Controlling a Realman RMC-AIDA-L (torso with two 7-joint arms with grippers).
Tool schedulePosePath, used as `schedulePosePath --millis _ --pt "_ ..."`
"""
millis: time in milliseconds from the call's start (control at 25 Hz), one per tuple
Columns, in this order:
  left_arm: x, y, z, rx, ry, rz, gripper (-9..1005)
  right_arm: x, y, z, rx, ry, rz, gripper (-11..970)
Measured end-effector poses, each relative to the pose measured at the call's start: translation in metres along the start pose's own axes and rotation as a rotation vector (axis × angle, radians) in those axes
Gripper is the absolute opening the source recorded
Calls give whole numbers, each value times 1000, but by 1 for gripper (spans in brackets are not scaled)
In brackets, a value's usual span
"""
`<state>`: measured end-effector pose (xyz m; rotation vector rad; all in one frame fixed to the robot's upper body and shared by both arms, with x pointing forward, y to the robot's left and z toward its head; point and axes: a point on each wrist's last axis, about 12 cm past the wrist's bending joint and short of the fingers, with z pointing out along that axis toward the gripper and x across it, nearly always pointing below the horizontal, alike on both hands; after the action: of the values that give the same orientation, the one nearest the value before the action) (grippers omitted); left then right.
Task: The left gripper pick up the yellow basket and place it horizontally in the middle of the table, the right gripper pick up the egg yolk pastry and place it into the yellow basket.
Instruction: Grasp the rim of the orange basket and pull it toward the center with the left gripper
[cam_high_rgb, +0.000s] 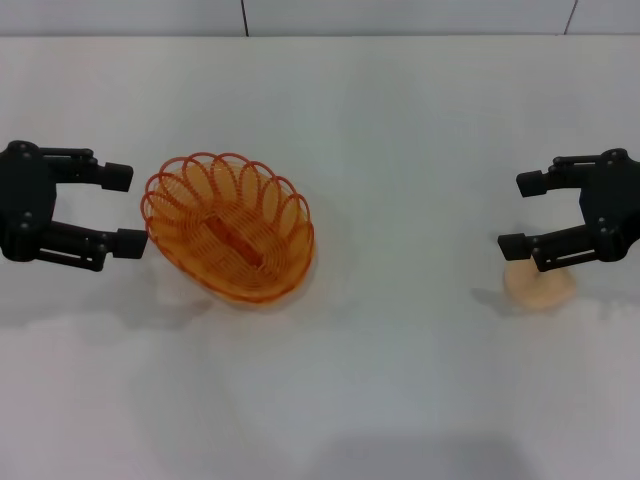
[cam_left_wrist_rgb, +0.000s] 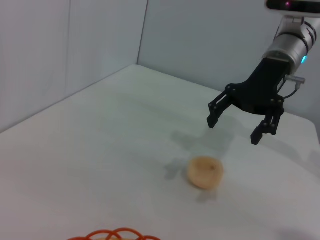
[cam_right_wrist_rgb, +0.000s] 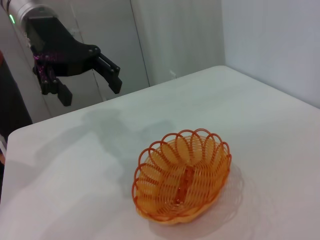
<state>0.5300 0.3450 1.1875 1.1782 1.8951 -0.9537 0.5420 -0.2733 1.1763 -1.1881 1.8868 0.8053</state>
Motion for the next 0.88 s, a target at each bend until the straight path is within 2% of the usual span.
schedulePosePath --millis 320,640,880 --pt "-4 12 -4 -56 94 -10 888 1 0 1 0 -5 3 867" --pt "-14 34 -29 -214 211 -12 888 1 0 4 -7 -15 30 866" --pt "-26 51 -36 -303 341 4 888 -1 0 6 -11 -23 48 866"
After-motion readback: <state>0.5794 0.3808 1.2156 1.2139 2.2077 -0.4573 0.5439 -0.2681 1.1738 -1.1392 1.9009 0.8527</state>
